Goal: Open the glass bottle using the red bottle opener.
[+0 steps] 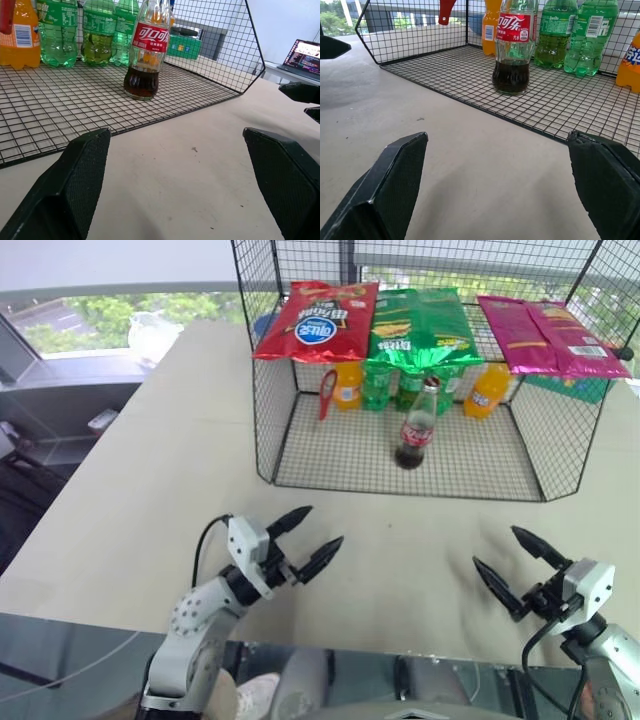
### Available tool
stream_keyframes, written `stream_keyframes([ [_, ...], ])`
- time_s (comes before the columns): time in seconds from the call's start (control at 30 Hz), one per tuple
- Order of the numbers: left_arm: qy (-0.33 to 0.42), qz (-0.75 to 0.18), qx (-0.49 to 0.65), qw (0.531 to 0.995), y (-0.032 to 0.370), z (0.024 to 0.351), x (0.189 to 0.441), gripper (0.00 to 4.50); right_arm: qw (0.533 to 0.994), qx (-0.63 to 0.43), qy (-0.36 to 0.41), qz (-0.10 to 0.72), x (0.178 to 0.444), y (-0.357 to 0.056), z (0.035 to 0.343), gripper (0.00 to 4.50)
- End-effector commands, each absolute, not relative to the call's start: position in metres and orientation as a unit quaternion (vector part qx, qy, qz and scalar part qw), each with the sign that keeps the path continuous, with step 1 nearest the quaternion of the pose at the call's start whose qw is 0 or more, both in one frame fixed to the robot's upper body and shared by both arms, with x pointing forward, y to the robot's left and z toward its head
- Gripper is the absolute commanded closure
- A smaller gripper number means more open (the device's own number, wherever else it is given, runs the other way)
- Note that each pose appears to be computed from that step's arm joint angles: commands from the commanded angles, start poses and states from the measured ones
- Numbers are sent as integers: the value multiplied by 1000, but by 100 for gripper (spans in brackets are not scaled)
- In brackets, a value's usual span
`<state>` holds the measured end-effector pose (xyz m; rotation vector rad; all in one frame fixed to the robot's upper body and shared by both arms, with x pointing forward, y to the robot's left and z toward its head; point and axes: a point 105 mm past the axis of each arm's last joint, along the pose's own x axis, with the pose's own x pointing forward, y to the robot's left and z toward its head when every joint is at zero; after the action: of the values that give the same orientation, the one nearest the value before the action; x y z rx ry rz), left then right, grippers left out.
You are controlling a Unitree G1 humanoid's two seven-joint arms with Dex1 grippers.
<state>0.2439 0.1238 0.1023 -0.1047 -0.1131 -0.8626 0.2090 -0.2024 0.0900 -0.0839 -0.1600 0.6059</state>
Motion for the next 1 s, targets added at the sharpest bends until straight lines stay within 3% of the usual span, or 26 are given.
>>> stream_keyframes([
  [0.03, -90, -397, -45, 912, 122, 122, 253, 14, 944, -55, -118, 304, 210, -196, 107, 0],
  [0.47, -128, -246, -54, 959, 119, 183, 336, 14, 902, -54, -209, 373, 216, -147, 157, 0],
  [0.83, -135, -222, -20, 966, 111, 207, 377, 14, 900, -56, -219, 372, 219, -142, 171, 0],
  [0.93, -135, -232, -24, 963, 107, 207, 388, 101, 902, -52, -221, 368, 219, -141, 172, 0],
  [0.97, -133, -238, -22, 962, 106, 207, 391, 111, 902, -52, -221, 367, 218, -141, 172, 0],
  [1.0, -133, -241, -21, 961, 106, 208, 393, 179, 902, -52, -220, 367, 218, -141, 171, 0],
])
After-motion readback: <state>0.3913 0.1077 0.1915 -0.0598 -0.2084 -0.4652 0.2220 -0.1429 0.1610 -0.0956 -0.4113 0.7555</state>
